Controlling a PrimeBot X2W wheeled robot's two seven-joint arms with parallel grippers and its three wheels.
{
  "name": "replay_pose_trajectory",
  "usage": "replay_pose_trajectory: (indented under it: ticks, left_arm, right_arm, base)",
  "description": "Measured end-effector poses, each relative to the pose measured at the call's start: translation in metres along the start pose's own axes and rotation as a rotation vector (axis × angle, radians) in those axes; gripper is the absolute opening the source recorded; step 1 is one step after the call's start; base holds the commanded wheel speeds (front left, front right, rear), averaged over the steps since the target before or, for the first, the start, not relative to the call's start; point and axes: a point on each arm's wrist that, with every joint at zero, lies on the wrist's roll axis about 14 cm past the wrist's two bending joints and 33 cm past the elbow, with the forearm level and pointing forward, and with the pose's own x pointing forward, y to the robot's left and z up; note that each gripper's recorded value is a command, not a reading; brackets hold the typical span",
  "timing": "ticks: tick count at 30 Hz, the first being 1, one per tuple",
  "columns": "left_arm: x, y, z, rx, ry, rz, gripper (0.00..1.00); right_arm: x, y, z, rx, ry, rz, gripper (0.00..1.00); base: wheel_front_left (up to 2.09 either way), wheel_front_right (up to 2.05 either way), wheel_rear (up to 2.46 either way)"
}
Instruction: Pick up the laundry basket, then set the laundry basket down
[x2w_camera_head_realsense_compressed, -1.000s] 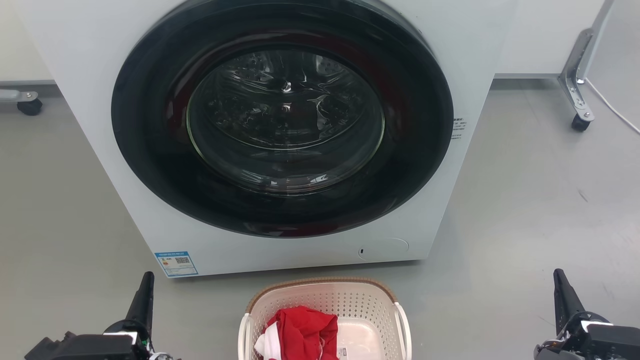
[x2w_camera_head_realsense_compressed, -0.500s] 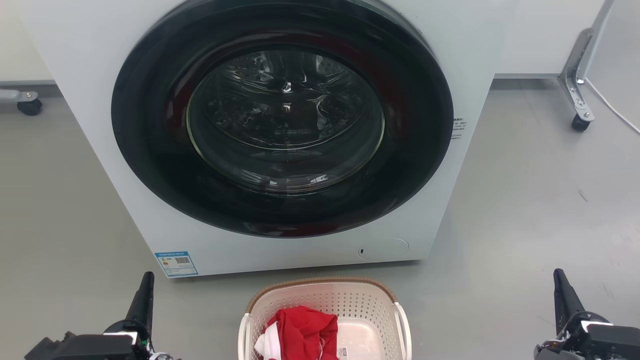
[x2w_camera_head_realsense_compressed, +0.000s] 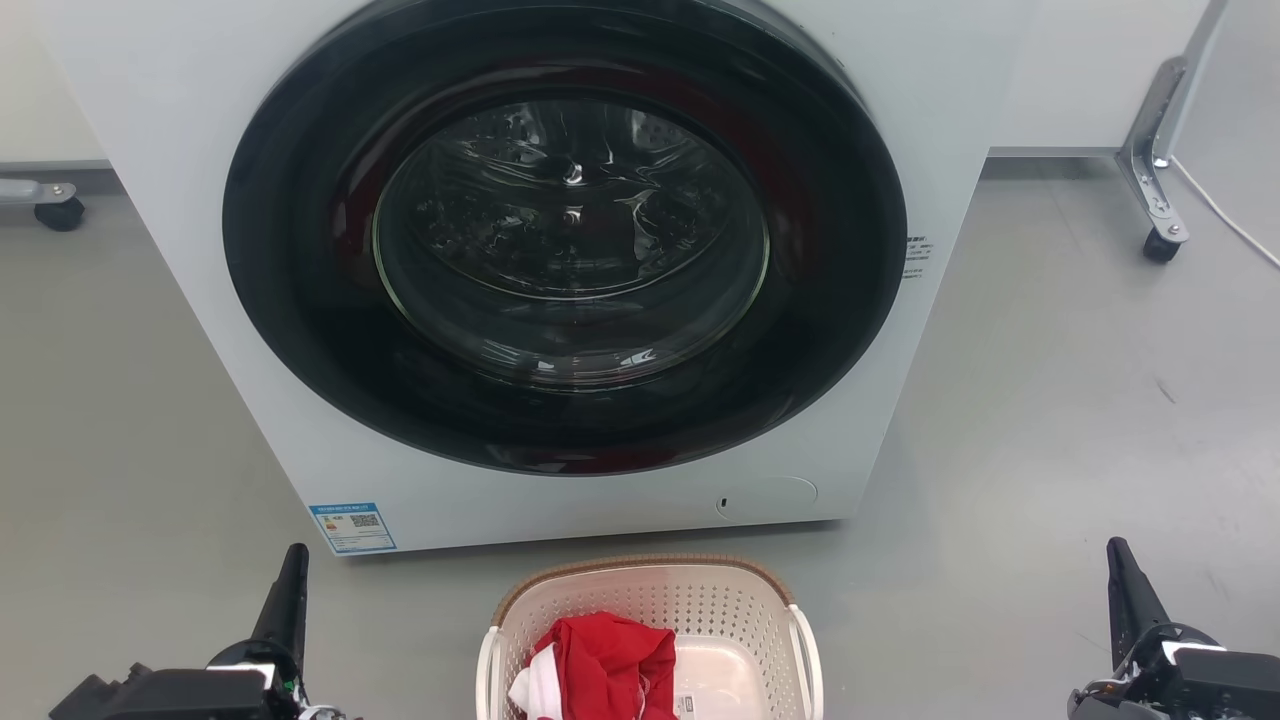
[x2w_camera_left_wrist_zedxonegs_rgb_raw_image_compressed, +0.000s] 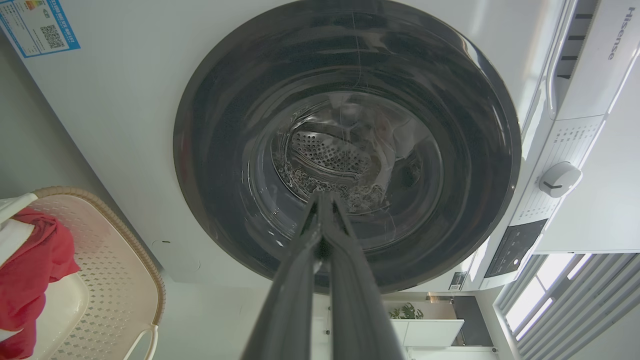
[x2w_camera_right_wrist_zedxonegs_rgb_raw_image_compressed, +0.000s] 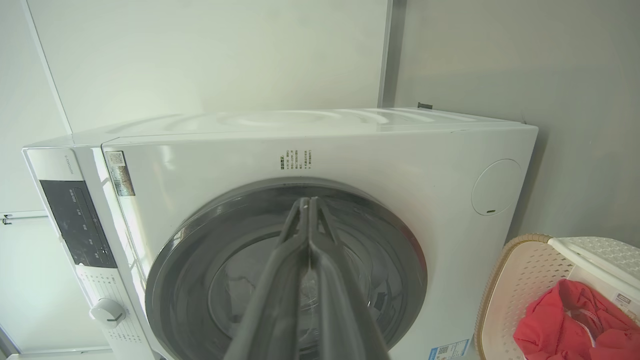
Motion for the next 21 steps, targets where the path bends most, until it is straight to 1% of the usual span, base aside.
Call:
replay_pose_trajectory:
  ticks: [21]
  left_arm:
    - [0.0000,0.0002,-0.0001,0.000,0.000,0.001,0.00]
  right_arm:
    - [0.0000,0.0000,0.0000,0.001,0.000,0.000,0.00]
  base:
    - [0.00,0.00,0.00]
